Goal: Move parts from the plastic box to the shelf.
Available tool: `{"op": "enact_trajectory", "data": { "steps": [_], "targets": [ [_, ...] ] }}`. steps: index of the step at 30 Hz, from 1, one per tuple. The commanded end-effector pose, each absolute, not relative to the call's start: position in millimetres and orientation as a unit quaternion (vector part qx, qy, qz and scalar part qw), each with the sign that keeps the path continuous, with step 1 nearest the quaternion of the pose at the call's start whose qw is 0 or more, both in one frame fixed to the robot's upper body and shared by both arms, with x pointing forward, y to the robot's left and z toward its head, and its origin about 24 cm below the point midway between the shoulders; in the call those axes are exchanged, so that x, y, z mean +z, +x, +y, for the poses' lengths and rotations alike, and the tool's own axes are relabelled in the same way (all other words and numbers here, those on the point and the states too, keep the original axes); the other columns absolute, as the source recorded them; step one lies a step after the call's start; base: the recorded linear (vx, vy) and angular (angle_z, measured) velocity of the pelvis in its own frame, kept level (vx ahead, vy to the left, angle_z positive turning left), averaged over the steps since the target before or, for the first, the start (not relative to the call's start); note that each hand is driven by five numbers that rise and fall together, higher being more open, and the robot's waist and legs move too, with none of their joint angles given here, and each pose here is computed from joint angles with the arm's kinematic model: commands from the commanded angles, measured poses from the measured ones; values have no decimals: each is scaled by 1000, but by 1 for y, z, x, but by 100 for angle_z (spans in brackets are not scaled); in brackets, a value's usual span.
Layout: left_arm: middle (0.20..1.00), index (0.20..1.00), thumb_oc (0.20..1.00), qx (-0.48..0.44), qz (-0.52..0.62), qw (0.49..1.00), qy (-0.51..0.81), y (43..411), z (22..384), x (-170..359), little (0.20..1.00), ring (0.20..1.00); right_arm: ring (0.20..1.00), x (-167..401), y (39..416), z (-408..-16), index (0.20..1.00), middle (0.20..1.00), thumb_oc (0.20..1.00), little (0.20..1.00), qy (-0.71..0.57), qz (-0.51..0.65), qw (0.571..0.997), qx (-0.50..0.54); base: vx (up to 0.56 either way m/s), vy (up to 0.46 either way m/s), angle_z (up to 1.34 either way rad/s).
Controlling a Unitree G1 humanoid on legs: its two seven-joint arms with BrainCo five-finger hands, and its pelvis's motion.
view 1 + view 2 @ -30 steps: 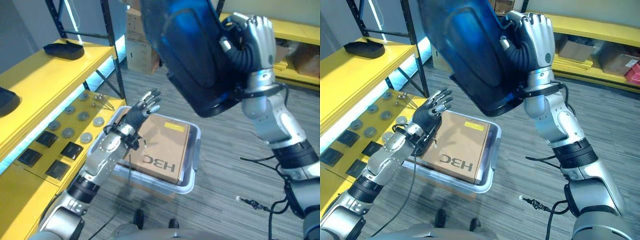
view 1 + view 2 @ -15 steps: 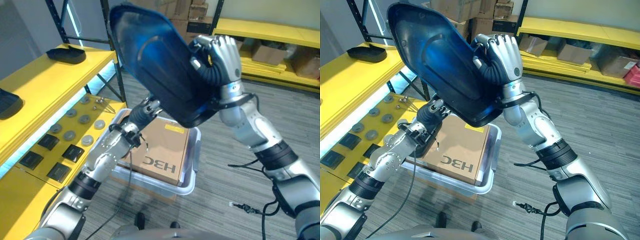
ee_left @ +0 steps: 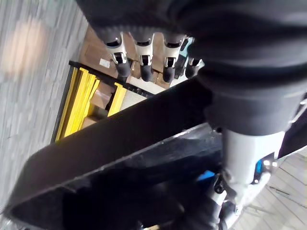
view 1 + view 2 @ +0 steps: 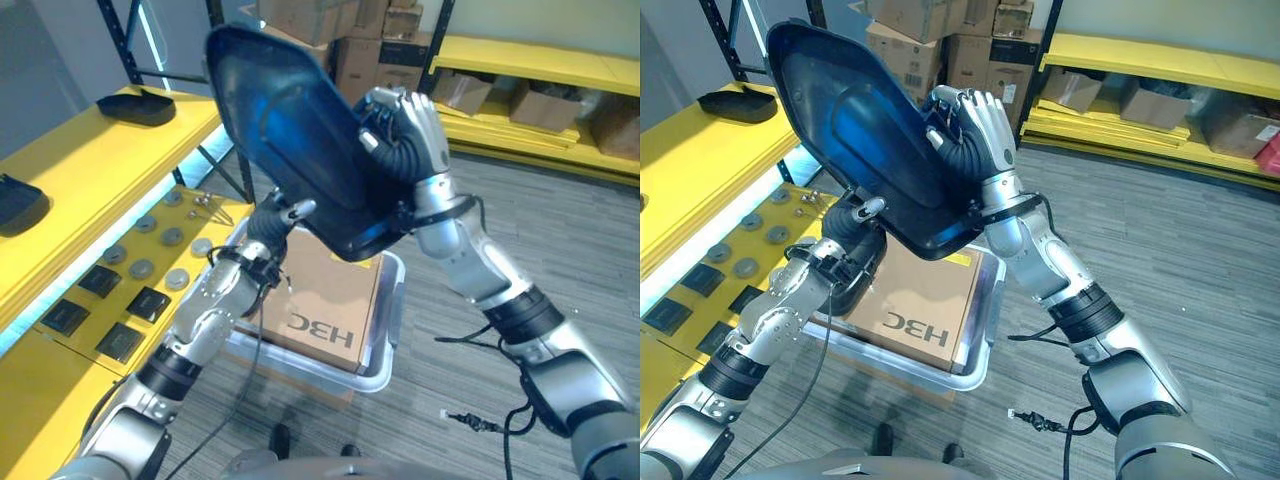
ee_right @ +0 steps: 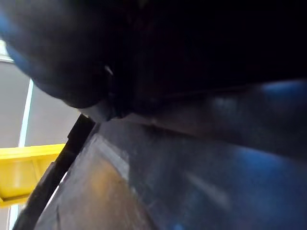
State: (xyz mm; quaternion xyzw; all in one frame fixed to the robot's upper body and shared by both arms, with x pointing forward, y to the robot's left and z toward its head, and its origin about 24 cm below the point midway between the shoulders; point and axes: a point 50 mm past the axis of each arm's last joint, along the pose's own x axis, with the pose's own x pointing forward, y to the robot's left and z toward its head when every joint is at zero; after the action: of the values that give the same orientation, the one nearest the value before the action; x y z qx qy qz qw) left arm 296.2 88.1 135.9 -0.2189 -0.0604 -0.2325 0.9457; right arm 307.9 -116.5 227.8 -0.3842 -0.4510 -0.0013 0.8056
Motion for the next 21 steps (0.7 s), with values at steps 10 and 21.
{"op": "enact_trajectory", "data": {
  "steps": [10, 21],
  "targets": [
    [200, 200, 200, -229, -129, 943, -207, 303, 62, 158, 200, 200, 200, 211, 257, -27, 200, 200, 200, 200, -188, -478, 822, 246, -8, 0, 0],
    [200, 200, 200, -201, -156, 956, -147, 309, 65, 150, 200, 200, 200, 199, 239, 0, 200, 200, 200, 200, 12, -357, 802, 479, 0, 0, 0]
  ]
}}
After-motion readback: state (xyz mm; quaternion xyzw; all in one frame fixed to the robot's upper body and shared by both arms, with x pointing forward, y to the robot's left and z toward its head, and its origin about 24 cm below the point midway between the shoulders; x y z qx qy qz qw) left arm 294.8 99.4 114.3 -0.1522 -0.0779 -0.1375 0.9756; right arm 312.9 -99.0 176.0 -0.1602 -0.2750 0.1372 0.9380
